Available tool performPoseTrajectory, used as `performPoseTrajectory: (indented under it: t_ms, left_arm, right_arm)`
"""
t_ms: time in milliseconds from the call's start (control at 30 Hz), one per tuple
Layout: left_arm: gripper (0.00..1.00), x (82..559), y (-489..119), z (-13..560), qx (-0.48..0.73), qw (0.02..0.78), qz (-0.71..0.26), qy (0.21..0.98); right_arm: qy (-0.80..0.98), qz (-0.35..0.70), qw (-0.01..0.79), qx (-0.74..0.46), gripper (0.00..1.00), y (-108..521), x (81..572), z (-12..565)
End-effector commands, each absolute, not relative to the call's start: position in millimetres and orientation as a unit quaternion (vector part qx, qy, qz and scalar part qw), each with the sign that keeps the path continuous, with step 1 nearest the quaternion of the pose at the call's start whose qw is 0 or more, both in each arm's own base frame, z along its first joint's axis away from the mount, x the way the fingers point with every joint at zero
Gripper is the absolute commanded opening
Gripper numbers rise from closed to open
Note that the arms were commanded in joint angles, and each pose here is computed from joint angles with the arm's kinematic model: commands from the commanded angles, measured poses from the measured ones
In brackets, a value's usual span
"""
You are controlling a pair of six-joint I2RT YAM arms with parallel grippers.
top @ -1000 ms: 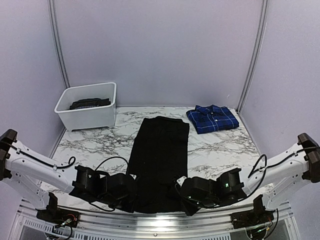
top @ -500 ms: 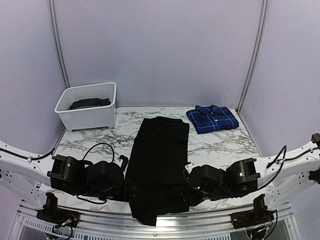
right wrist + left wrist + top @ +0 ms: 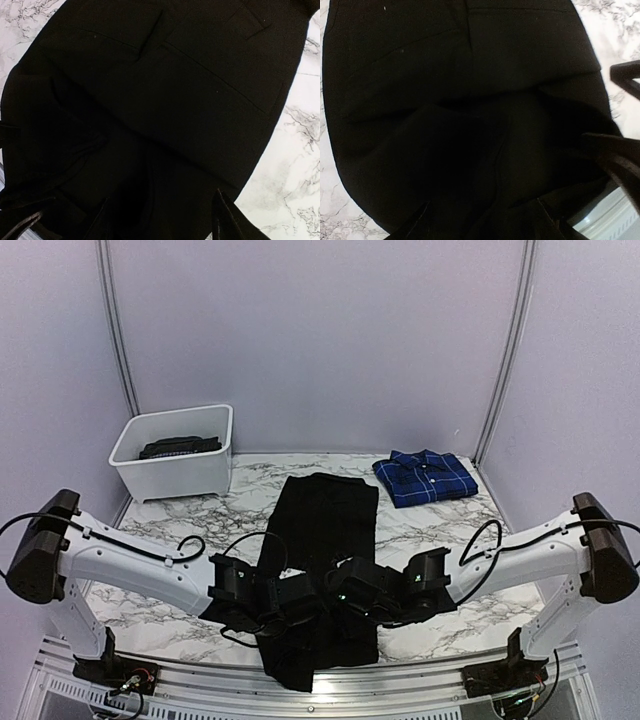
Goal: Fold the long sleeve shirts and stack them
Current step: Flatten out the crumpled shirt at the center of the board.
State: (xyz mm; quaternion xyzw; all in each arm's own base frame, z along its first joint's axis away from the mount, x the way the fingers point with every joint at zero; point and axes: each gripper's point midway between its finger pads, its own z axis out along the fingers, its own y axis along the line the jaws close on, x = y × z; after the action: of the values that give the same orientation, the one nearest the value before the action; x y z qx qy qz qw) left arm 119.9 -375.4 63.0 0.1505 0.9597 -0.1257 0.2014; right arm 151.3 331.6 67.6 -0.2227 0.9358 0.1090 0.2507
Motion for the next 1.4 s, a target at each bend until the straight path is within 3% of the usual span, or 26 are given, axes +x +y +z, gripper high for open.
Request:
performPoseTrajectory:
  t_ms: [0,67,267,467,600,767,833,1200,1267,1367]
  left_arm:
    - [0.66,110,-356,36,0.163,0.178,-0.072,0.968]
    - [0.6,105,-353,31,0.165,0.173,-0.067,0.969]
    - [0.22,87,-339,29,0.163,0.164,-0.069,0.971]
    - [0.0,73,-325,37,0.155,0.161,-0.085,0.971]
    - [0.0,67,-313,45,0.143,0.16,-0.102,0.971]
    - [0.0,60,-298,55,0.131,0.161,-0.126,0.97]
    - [0.0,59,-294,62,0.13,0.165,-0.14,0.968]
    - [0.0,51,-267,60,0.12,0.15,-0.176,0.965]
    - [0.08,51,-268,62,0.12,0.151,-0.184,0.964]
    - [0.36,52,-269,68,0.121,0.156,-0.194,0.961]
  right_arm:
    - [0.932,0.127,0.264,-0.214,0.59,342,158,73]
    - [0.932,0.129,0.26,-0.216,0.58,343,157,70]
    - [0.934,0.128,0.255,-0.216,0.54,339,154,65]
    - [0.934,0.129,0.251,-0.22,0.44,338,150,64]
    - [0.932,0.132,0.252,-0.224,0.32,338,147,66]
    - [0.929,0.131,0.249,-0.241,0.06,341,138,71]
    - [0.927,0.133,0.247,-0.25,0.0,342,132,74]
    - [0.9,0.197,0.174,-0.348,0.0,356,66,65]
    - [0.899,0.207,0.154,-0.355,0.08,359,56,54]
    - [0.891,0.234,0.14,-0.363,0.35,366,45,53]
